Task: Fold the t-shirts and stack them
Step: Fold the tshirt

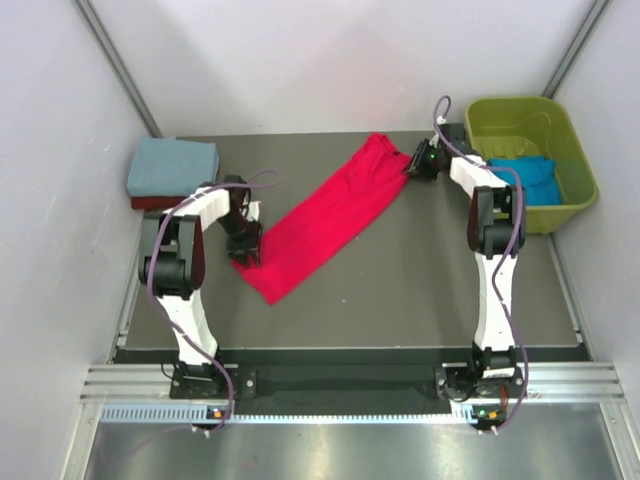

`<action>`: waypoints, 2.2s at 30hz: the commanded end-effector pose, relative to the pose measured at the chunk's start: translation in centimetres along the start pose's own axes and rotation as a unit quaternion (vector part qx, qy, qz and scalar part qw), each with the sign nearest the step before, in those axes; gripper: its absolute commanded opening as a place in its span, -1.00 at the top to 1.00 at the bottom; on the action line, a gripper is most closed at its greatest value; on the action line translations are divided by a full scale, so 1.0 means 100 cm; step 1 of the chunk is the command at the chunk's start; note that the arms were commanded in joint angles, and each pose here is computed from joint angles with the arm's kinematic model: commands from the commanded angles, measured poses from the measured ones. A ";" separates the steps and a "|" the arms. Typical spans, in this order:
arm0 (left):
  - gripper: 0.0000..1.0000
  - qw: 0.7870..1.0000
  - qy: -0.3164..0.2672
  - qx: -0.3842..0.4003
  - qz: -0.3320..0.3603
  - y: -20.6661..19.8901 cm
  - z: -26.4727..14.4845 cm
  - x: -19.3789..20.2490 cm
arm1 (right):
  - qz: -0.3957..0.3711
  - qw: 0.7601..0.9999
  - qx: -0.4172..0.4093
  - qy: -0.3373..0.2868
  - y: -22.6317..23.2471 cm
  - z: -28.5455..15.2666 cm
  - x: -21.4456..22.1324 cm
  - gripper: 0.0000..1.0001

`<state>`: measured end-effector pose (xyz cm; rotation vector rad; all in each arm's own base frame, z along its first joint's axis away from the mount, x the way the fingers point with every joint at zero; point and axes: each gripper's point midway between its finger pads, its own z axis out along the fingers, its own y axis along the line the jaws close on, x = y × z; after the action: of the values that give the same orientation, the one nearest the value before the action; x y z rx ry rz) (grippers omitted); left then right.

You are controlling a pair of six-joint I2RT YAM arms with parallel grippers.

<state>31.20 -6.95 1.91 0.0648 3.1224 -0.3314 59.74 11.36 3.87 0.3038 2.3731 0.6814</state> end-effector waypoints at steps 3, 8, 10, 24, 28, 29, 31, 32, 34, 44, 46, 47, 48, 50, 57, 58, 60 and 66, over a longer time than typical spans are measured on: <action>0.18 0.999 0.023 -0.002 0.039 -0.022 0.015 0.033 | -0.035 0.998 -0.001 -0.058 0.020 0.021 -0.037 0.40; 0.17 0.998 -0.003 -0.027 0.059 -0.032 0.008 0.040 | -0.045 0.996 -0.027 -0.079 0.044 0.031 -0.047 0.36; 0.14 0.996 -0.014 -0.051 0.066 -0.026 -0.002 0.030 | -0.045 0.995 -0.031 -0.078 0.048 0.032 -0.045 0.37; 0.01 0.996 -0.047 -0.081 0.001 0.032 -0.028 -0.019 | -0.045 0.996 -0.027 -0.066 0.039 0.015 -0.041 0.35; 0.01 0.997 -0.024 -0.074 0.000 0.036 -0.017 -0.017 | -0.045 0.996 -0.031 -0.071 0.043 0.012 -0.044 0.35; 0.01 0.997 -0.021 -0.071 0.001 0.035 -0.014 -0.017 | -0.045 0.996 -0.031 -0.072 0.043 0.011 -0.045 0.34; 0.04 0.998 -0.011 -0.069 0.001 0.036 -0.008 -0.015 | -0.045 0.996 -0.030 -0.072 0.042 0.011 -0.045 0.35; 0.05 0.997 -0.007 -0.071 0.001 0.037 -0.007 -0.014 | -0.045 0.996 -0.030 -0.071 0.042 0.011 -0.044 0.34; 0.23 0.998 0.000 -0.070 0.000 0.038 -0.002 -0.011 | -0.045 0.996 -0.028 -0.072 0.042 0.011 -0.044 0.35; 1.00 0.999 0.043 0.002 -0.009 0.013 0.001 0.035 | -0.051 0.995 -0.007 -0.089 0.030 0.020 -0.055 1.00; 1.00 0.998 0.052 0.017 -0.011 0.007 0.003 0.048 | -0.053 0.993 -0.010 -0.101 0.033 0.021 -0.063 1.00; 1.00 0.998 0.057 0.025 -0.010 0.003 0.003 0.053 | -0.055 0.993 -0.012 -0.104 0.036 0.023 -0.064 1.00; 1.00 0.997 0.068 0.034 -0.012 0.000 0.005 0.063 | -0.056 0.992 -0.016 -0.109 0.040 0.025 -0.068 1.00; 1.00 0.996 0.069 0.057 -0.003 -0.014 0.005 0.070 | -0.059 0.991 -0.021 -0.121 0.044 0.026 -0.074 1.00; 1.00 0.993 0.080 0.077 0.045 -0.047 0.005 0.078 | -0.065 0.986 -0.046 -0.144 0.062 0.041 -0.082 1.00; 1.00 0.992 0.080 0.079 0.052 -0.051 0.004 0.079 | -0.066 0.986 -0.048 -0.147 0.064 0.044 -0.082 1.00; 1.00 0.992 0.082 0.078 0.057 -0.055 0.005 0.081 | -0.065 0.985 -0.051 -0.148 0.067 0.050 -0.080 1.00; 1.00 0.991 0.079 0.080 0.074 -0.068 0.004 0.085 | -0.061 0.985 -0.060 -0.148 0.070 0.064 -0.073 0.96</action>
<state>23.42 -12.89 1.70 0.3301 3.2166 -0.5766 67.60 16.61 4.15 0.2022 2.1655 0.6794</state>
